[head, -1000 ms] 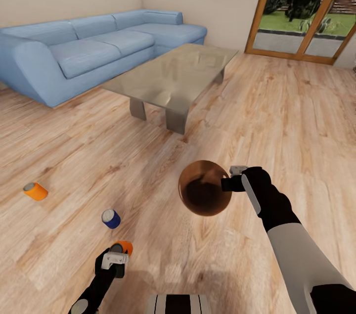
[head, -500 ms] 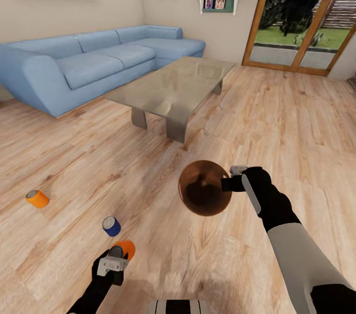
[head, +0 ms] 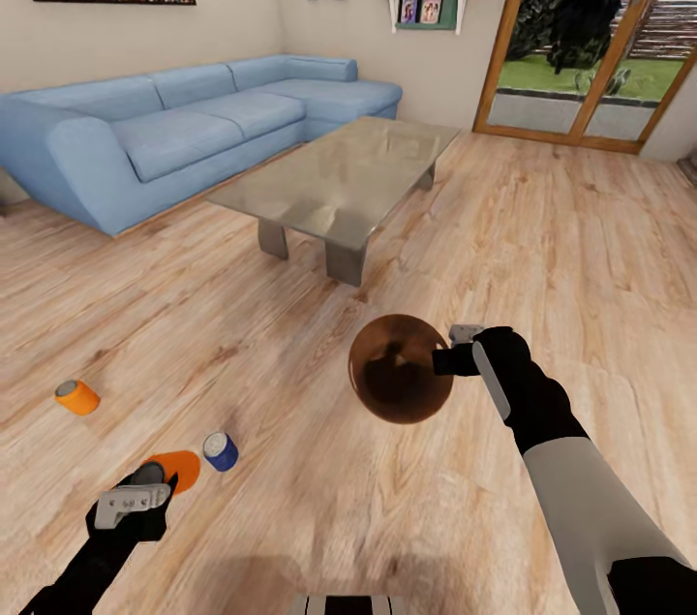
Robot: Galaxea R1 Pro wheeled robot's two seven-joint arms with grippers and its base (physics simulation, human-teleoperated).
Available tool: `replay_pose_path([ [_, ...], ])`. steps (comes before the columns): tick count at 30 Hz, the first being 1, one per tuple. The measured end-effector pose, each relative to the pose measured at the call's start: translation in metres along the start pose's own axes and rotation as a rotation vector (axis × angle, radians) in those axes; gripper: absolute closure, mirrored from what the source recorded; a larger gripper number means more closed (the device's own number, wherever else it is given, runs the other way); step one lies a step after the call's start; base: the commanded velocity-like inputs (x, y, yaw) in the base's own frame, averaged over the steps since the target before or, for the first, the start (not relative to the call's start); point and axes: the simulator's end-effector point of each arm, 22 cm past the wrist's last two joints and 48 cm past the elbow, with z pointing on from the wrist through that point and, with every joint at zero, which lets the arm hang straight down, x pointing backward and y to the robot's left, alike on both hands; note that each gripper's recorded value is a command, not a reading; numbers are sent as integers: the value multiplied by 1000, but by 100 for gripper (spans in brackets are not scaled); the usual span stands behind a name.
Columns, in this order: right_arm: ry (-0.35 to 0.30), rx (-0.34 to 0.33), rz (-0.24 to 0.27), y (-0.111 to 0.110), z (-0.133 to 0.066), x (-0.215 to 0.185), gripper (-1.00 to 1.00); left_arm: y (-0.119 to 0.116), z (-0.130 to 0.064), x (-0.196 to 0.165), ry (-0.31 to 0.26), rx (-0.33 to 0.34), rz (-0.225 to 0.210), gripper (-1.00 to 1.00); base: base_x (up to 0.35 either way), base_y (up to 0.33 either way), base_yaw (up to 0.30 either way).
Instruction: Put the three can of soda from the living room inside the tash can in the kitchen.
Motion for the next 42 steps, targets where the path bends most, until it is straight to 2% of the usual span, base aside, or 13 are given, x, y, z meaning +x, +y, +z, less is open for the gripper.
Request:
replay_pose_path([
  [6, 0, -3, 1, 2, -10, -9, 100, 1, 48, -78, 9, 8, -23, 100, 0, 0, 0],
  [11, 1, -3, 1, 2, -19, -16, 100, -4, 96, -202, -2, 24, -47, 100, 0, 0, 0],
  [12, 0, -3, 2, 3, -21, -18, 100, -8, 101, -246, -57, 37, -56, 100, 0, 0, 0],
  [16, 4, -5, 2, 4, -26, -23, 100, -11, 106, -326, -70, 44, -66, 100, 0, 0, 0],
  [20, 8, -6, 3, 4, -32, -27, 100, -28, 93, -430, -117, 102, -89, 100, 0, 0, 0],
  [23, 11, -7, 3, 5, -37, -31, 100, -38, 83, -473, -148, 135, -83, 100, 0, 0, 0],
  [25, 12, -10, 4, 5, -37, -30, 100, -59, 76, -511, -198, 184, -49, 100, 0, 0, 0],
  [29, 15, -10, 3, 5, -36, -29, 100, -124, 86, -521, -167, 278, 49, 100, 0, 0, 0],
  [31, 16, -14, 5, 6, -36, -29, 100, -193, 98, -514, -95, 407, 121, 100, 0, 0, 0],
  [34, 15, -19, 9, 6, -36, -29, 100, -227, 104, -510, -43, 474, 174, 100, 0, 0, 0],
  [36, 15, -40, 11, 2, -37, -29, 100, -296, 103, -480, 91, 667, 254, 100, 0, 0, 0],
  [38, 15, -52, 7, -1, -39, -29, 100, -337, 95, -450, 185, 779, 312, 100, 0, 0, 0],
  [42, 14, -54, 10, -11, -41, -29, 100, -366, 80, -445, 253, 884, 356, 100, 0, 0, 0],
])
